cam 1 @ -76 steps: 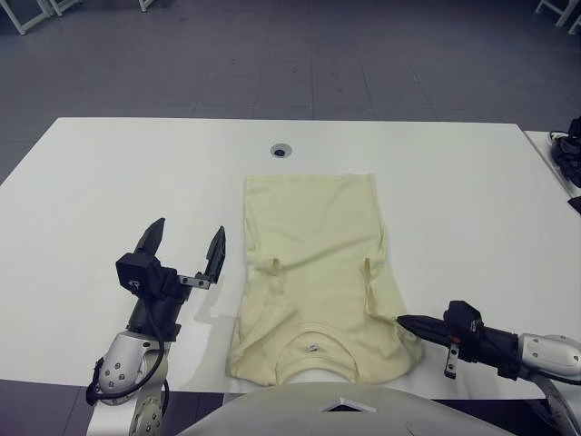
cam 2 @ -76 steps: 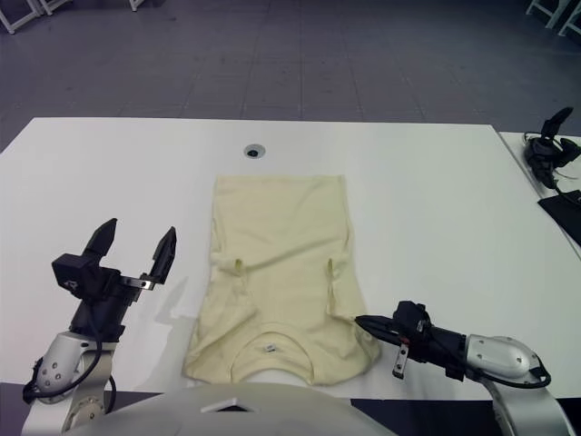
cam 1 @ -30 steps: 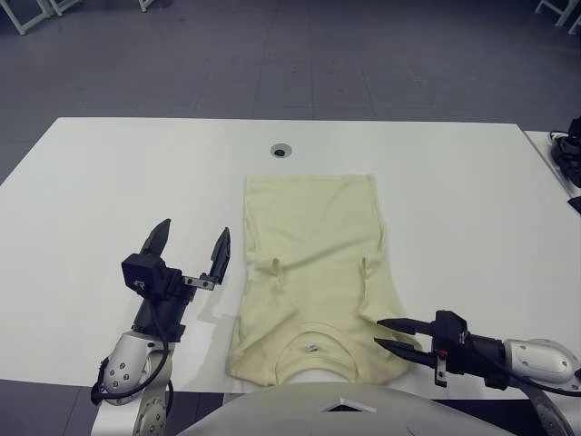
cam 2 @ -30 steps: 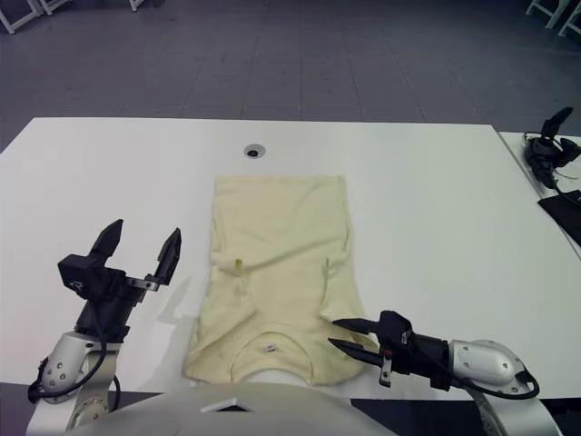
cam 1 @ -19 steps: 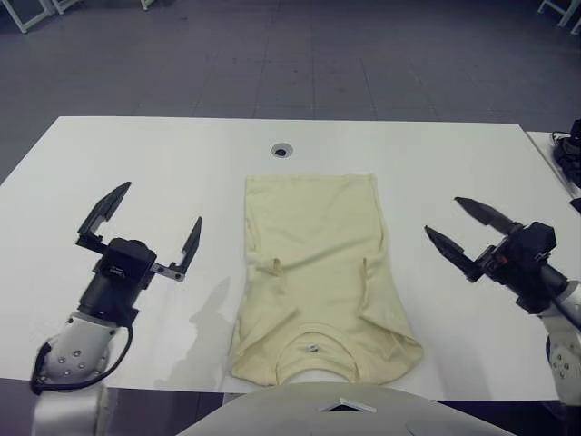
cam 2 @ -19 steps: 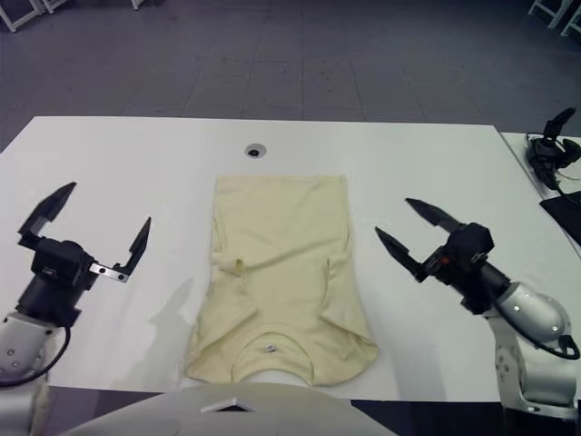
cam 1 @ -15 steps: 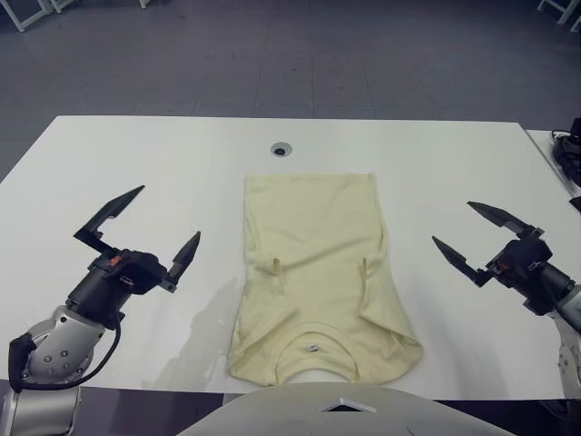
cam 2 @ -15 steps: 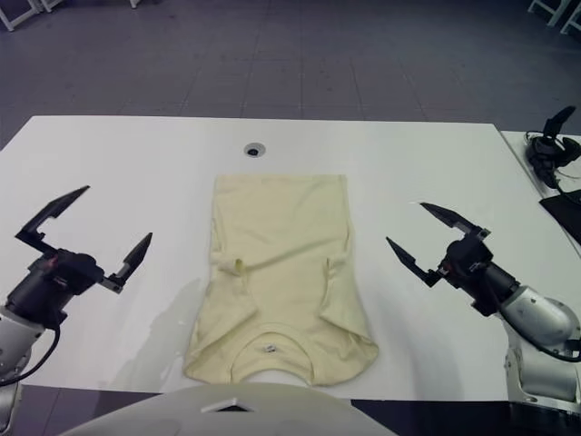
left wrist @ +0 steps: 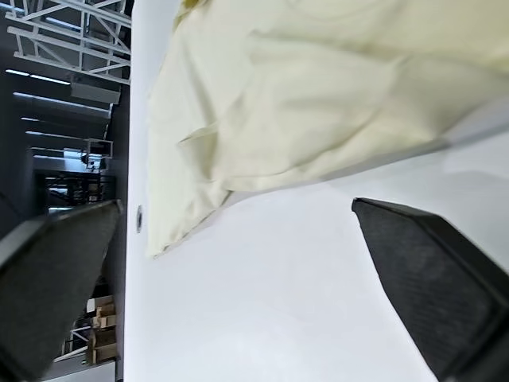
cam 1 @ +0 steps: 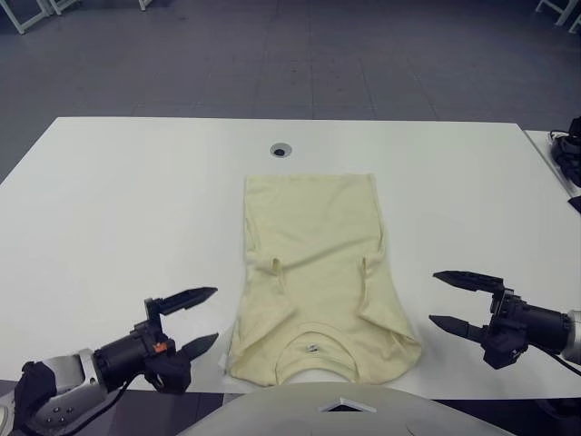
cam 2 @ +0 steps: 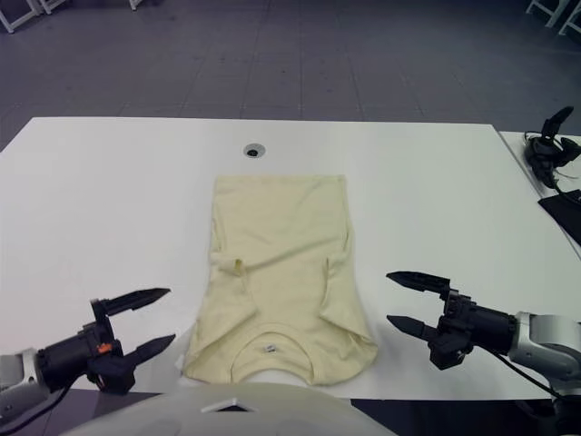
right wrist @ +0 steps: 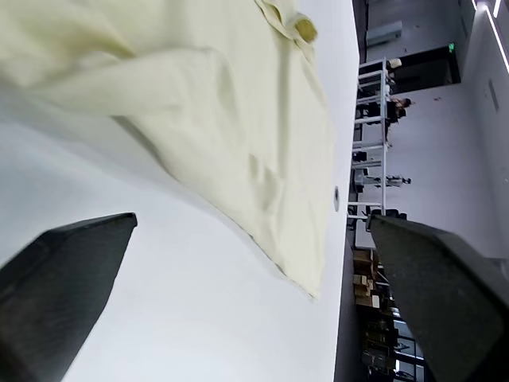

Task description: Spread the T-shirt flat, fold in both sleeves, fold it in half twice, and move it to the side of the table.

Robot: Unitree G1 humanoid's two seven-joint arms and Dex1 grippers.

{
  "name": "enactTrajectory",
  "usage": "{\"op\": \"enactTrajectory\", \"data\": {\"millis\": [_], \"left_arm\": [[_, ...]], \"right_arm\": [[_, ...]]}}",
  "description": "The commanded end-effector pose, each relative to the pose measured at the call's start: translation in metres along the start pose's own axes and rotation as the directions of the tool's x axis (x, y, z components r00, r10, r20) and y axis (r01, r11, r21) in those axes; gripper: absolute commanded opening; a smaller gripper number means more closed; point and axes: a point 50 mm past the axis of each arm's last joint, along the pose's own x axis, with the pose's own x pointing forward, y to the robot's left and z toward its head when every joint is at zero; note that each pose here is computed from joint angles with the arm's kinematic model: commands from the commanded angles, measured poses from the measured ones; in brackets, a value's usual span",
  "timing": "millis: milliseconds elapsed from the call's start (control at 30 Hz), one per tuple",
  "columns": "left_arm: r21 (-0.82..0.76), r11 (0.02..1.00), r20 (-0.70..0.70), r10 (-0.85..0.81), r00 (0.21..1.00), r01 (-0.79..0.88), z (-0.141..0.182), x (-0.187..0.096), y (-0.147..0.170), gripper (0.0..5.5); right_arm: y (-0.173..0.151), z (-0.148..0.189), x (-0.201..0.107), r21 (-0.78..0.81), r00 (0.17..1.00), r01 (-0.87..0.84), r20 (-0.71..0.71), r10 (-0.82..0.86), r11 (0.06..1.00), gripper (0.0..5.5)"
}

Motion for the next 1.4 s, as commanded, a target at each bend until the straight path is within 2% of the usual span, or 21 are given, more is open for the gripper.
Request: {"op": "enactTrajectory", "data": {"millis": [33,400,467,833,1400], "left_arm": [[-0.033,0.994,0.037,-0.106,0.994,0.107,0.004,-0.001,-0.016,5.4],[-0.024,0.989,0.132,-0.14,0.981,0.145,0.011,0.019,-0.022,5.4],[-0.018,0.989,0.137,-0.141,0.98,0.144,0.011,0.021,-0.021,5.14],[-0.012,0.987,0.147,-0.158,0.976,0.161,0.012,0.023,-0.021,3.19],[-0.027,0.985,0.175,-0.164,0.971,0.171,0.022,0.027,-0.023,0.54]], "right_arm": [[0.001,-0.001,0.0,-0.019,0.998,-0.06,0.03,0.06,0.998,5.37],[0.01,0.007,0.022,-0.011,0.981,-0.14,0.133,0.141,0.99,5.37],[0.011,0.01,0.023,-0.012,0.977,-0.149,0.151,0.149,0.989,5.4],[0.019,0.016,0.023,0.004,0.966,-0.181,0.186,0.177,0.983,3.58],[0.022,0.009,0.028,0.042,0.971,-0.184,0.164,0.175,0.982,1.05]]}}
